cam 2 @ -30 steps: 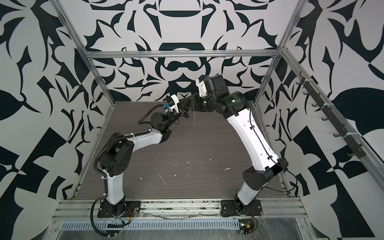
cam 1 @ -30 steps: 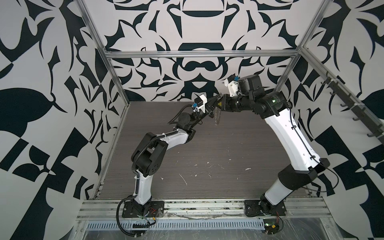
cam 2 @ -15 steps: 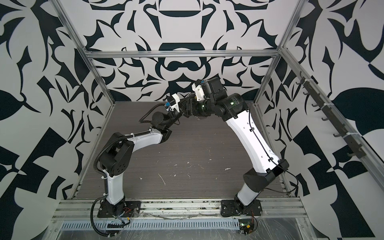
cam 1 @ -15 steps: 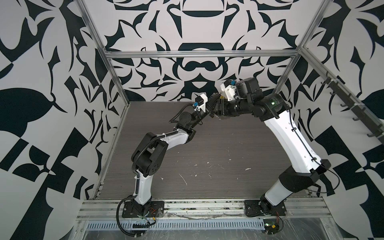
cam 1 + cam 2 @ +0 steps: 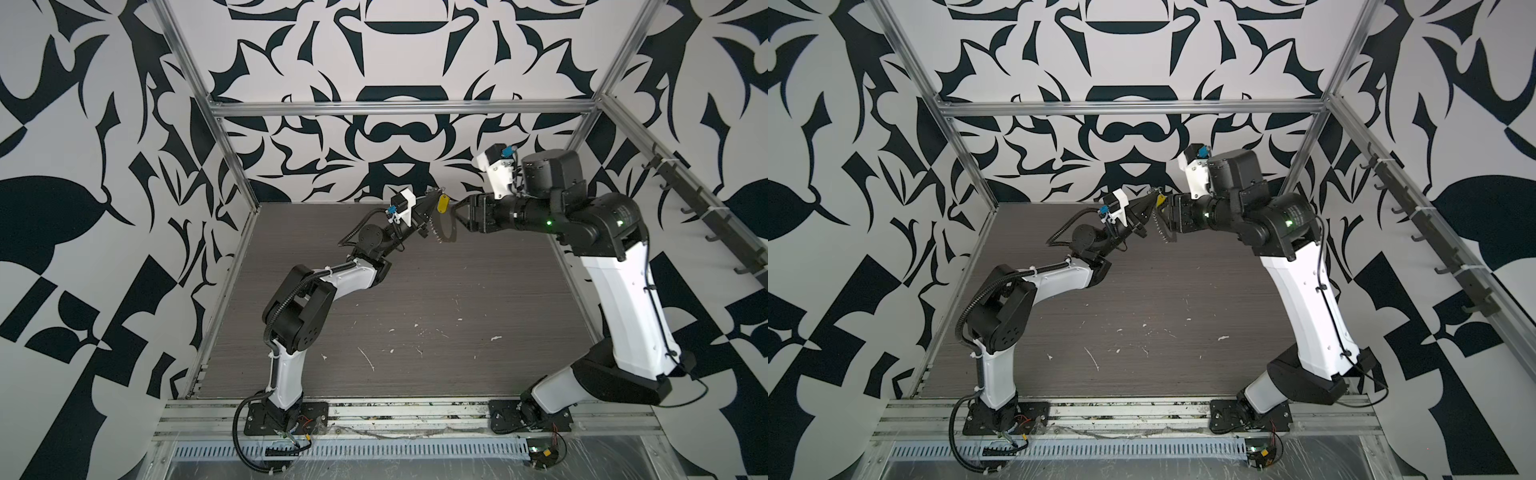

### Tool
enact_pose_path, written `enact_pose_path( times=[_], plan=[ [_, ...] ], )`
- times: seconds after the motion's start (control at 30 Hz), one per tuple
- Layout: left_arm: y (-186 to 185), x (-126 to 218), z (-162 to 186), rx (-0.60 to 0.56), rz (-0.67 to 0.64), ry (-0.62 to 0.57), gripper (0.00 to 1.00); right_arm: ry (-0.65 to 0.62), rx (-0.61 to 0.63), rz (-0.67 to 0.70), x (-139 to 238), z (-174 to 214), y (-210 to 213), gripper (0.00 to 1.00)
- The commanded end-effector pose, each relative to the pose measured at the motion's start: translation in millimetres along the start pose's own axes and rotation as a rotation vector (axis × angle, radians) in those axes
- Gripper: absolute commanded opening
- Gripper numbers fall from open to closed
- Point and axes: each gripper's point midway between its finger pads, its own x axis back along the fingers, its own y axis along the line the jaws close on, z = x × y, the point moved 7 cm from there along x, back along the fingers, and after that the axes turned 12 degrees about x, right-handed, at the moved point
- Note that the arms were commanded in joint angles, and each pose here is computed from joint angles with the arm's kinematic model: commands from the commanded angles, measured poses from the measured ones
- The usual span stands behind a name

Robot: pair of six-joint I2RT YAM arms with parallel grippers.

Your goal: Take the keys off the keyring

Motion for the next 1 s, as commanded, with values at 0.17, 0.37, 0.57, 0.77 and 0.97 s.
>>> enact_pose_path(
  times=[0.17, 0.37, 0.57, 0.77, 0.97],
  plan=[
    [-20.7, 10.3, -32.3, 0.009, 0.173, -0.008, 0.00, -0.209, 0.409, -0.060, 20.7, -7.6, -14.0, 0.60],
    [-31.0, 17.4, -44.1, 0.018, 0.247, 0.015, 0.00, -0.330, 0.652, -0.173, 15.7, 9.1, -4.2, 0.50],
    [-39.6, 23.7, -55.7, 0.038, 0.321, 0.039, 0.00, -0.389, 0.862, -0.259, 4.2, 31.7, 1.3, 0.44],
    [-47.3, 35.5, -68.6, 0.048, 0.351, 0.055, 0.00, -0.418, 0.841, -0.350, 3.0, 24.0, 0.5, 0.41],
    [-53.2, 46.6, -76.7, 0.063, 0.378, 0.077, 0.00, -0.374, 0.852, -0.436, -11.9, 24.6, -0.1, 0.37]
  ],
)
